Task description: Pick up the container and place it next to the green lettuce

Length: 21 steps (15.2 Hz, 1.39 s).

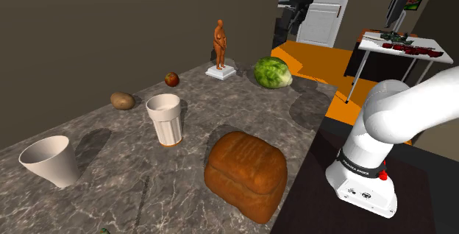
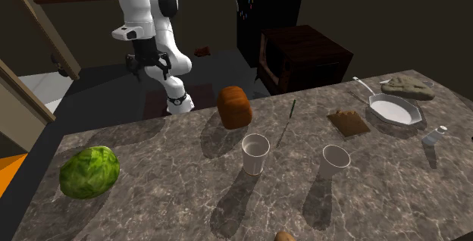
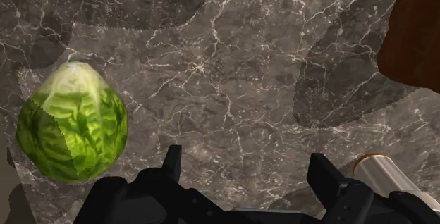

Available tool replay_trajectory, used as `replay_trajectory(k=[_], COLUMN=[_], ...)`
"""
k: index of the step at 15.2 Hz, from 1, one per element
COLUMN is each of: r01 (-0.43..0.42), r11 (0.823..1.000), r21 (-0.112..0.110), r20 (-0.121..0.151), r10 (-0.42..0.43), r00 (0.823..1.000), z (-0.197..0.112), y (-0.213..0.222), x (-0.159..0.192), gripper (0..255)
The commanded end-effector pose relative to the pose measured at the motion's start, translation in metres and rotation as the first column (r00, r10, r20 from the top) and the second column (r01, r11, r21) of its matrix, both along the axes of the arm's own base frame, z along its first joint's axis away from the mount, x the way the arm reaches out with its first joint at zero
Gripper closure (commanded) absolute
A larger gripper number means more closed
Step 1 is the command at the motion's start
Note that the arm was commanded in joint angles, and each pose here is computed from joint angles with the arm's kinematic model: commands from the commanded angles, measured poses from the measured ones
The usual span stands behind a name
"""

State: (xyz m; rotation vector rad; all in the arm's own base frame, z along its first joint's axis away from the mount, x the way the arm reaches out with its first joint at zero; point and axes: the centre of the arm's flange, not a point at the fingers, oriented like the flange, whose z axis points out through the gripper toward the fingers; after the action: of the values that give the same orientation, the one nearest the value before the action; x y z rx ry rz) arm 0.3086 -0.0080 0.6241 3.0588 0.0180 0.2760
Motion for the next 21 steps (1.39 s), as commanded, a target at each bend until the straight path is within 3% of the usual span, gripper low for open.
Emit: replay_trajectory(k=[1,21], r01=[0.000,-0.076], r11=[1.000,0.993], r21=[0.000,0.086], r20=[0.000,-0.103], r10=[0.000,0.085], r00=[1.000,0.991], z=[0.000,-0.105], y=[0.000,0.161], x=[0.000,0.182], gripper=[0,0])
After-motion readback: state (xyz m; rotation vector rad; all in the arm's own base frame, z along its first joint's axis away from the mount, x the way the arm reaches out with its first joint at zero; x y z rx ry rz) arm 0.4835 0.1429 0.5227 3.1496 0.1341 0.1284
